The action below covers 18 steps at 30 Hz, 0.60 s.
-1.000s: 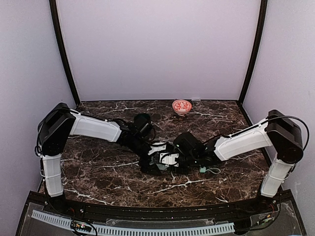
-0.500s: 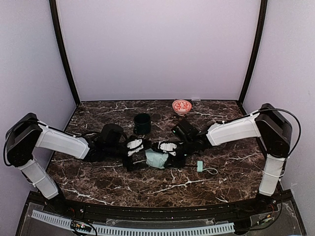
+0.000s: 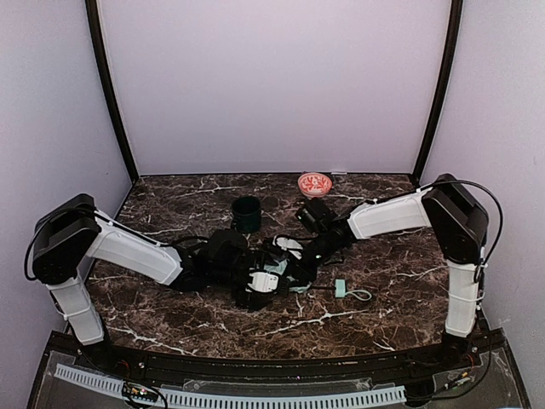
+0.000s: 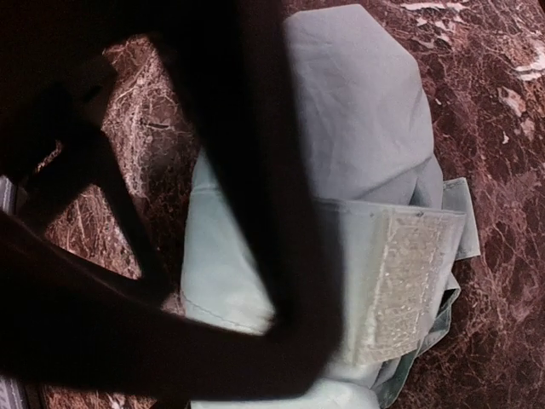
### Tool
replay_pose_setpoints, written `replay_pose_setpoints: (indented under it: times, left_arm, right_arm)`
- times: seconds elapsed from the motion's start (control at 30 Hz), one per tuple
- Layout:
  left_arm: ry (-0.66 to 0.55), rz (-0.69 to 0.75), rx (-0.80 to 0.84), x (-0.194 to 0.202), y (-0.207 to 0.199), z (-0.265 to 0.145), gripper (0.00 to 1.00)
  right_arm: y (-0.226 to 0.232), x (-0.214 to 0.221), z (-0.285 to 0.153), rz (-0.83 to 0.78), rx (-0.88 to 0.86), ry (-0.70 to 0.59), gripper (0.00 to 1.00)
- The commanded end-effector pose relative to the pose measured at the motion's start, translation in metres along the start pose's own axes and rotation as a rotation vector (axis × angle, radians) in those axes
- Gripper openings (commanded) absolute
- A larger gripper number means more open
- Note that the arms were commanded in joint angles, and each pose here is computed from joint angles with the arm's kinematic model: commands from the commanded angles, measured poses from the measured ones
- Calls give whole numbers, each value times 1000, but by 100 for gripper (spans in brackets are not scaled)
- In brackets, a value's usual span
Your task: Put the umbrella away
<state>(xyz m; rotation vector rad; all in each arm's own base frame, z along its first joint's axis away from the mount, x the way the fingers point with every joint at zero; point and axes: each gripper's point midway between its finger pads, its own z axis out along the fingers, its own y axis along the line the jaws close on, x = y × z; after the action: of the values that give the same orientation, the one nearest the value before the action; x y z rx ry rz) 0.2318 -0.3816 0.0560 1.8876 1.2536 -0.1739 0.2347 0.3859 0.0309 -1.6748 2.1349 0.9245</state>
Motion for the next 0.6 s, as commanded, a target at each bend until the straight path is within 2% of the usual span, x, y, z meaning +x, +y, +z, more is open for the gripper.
replay_pose_setpoints:
  times: [0.0,0.13,0.23,0.33,0.4,0.47,0.53,0.57]
  left_arm:
    - [154,56,-90,24,27,22,96]
    - [209,32,-39,40,12,26,90]
    - [239,-22,48,50,-9,26,76]
    - [273,-88,182,61,-34,27,61]
    - [301,-119,262,68,-47,28,50]
    - [310,-144,314,70,-53,26,42]
    - [298,-171,368,69,-58,24,38]
    - [292,-187,382,69,-57,23,37]
  right_arm:
    - [27,83,25,196,-137,242,22]
    - [25,85,24,198,-134,243,24]
    - [20,81,19,197,-120,225,27]
    - [11,67,10,183,-80,170,42]
    - [5,55,2,170,-48,126,67]
    - [-1,39,-11,156,-9,65,77]
    - [-4,26,-24,140,25,2,84]
    - [-4,23,-30,131,37,-27,90]
